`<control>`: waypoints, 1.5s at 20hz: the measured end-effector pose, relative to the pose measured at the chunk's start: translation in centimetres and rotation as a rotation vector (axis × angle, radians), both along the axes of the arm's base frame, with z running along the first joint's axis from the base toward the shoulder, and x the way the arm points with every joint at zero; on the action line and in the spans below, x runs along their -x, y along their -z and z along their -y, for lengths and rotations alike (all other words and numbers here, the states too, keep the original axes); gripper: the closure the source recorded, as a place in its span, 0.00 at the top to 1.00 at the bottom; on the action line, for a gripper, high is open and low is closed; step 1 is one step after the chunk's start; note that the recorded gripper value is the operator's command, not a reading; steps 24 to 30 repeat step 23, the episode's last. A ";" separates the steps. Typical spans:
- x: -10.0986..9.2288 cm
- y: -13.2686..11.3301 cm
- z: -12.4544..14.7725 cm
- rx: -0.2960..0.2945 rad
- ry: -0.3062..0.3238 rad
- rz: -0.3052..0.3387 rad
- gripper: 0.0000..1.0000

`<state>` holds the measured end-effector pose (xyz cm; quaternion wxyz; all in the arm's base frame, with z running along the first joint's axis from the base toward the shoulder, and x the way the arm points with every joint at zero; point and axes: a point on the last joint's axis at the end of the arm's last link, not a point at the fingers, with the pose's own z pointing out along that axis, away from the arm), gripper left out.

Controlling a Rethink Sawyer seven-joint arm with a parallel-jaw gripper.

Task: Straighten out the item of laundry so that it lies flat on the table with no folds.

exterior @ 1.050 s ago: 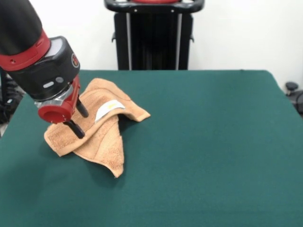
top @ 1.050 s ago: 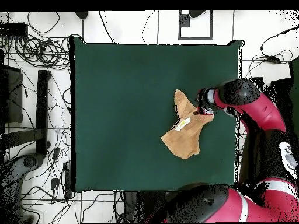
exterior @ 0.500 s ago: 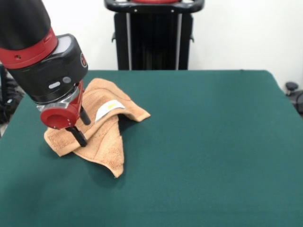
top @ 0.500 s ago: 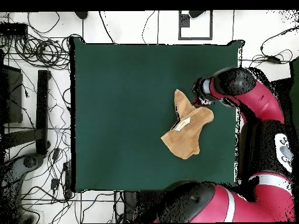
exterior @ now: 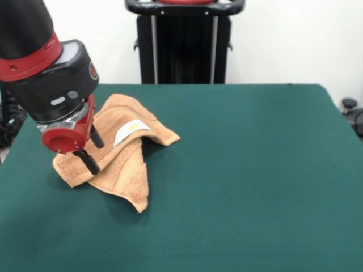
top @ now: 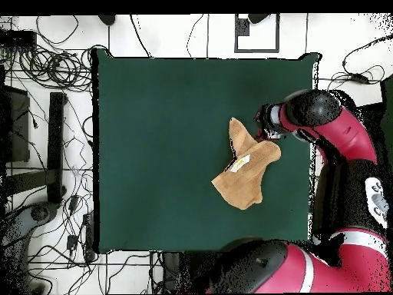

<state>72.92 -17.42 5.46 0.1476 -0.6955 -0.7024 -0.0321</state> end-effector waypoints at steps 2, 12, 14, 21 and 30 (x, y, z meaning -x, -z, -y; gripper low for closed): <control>0.2 0.1 0.7 -0.002 0.009 -0.003 1.00; 2.1 5.2 1.4 -0.113 0.072 -0.045 1.00; 2.6 6.2 1.0 -0.130 0.075 -0.058 1.00; 4.1 10.2 -1.5 -0.206 0.075 -0.103 1.00; 4.2 10.5 -1.7 -0.211 0.074 -0.108 1.00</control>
